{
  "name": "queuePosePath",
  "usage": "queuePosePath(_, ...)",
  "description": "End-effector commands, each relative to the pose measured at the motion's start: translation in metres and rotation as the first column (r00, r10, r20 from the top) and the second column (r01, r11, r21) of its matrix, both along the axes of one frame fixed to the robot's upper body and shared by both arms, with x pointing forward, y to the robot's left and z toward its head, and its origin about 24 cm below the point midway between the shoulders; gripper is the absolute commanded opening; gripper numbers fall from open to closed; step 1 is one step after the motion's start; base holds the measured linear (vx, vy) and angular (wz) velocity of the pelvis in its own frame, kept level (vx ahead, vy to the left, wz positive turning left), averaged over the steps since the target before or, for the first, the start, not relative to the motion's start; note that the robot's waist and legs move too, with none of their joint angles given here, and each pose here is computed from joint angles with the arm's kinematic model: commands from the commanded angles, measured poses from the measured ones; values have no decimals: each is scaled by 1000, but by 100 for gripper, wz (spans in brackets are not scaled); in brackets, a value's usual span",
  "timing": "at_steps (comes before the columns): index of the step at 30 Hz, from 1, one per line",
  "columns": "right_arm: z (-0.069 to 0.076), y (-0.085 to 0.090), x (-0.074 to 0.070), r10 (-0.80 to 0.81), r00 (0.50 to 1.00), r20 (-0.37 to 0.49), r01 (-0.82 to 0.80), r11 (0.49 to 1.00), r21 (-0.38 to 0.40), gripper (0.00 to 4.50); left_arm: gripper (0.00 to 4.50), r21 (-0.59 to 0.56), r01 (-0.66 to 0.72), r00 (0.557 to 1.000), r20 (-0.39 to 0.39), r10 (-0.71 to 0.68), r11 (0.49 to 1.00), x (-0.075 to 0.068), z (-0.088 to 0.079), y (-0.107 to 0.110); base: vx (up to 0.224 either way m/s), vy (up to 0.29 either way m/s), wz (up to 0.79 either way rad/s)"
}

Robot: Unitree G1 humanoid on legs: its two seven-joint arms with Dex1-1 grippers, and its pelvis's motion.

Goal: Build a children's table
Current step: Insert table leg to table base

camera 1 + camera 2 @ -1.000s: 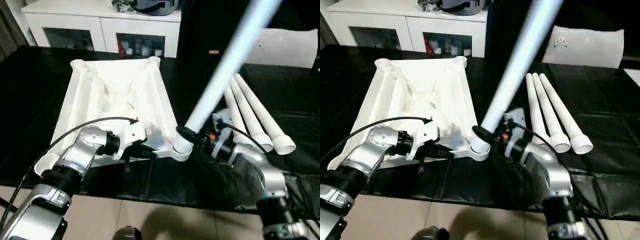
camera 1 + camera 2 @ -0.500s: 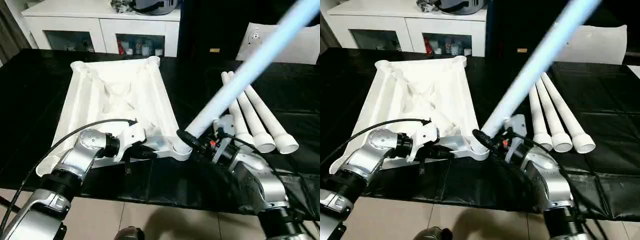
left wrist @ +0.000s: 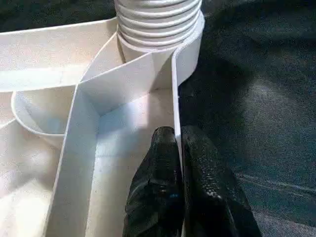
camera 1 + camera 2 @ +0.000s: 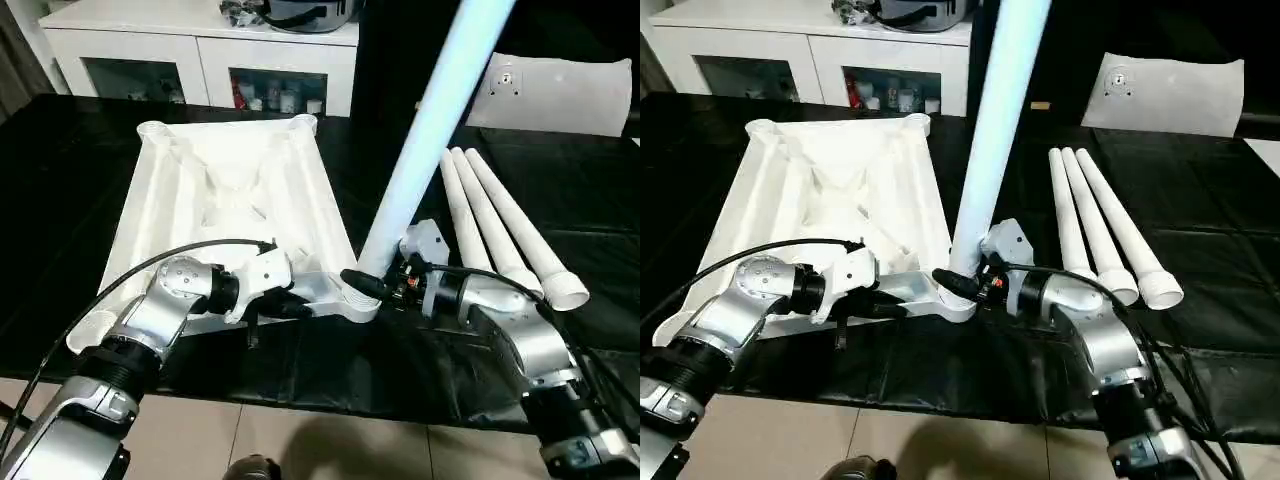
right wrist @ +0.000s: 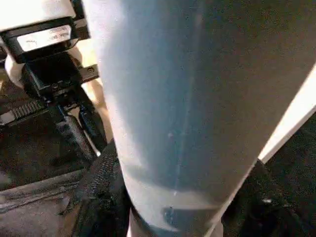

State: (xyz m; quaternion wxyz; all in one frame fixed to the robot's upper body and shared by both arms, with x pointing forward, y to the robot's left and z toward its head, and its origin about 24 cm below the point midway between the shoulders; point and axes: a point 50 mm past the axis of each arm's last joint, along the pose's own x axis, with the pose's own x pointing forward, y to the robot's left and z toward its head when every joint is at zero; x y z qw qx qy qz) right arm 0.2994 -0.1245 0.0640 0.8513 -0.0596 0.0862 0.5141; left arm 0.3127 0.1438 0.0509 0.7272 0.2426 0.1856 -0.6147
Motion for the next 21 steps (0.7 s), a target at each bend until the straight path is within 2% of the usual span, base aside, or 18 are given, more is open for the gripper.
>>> queuePosePath(1,-34,6,-17,88,983,-159,-100,992,-71,191,0,43,17,998,57,-19,999,9,12,0,0,0,0)
queuePosePath(9,-39,16,-30,220,956,-196,-238,968,-77,191,0,66,59,998,34,-62,996,12,13,-4,0,0,0)
queuePosePath(21,-40,22,-27,214,959,-187,-231,971,-70,191,0,75,0,1000,8,0,997,13,12,9,0,0,0)
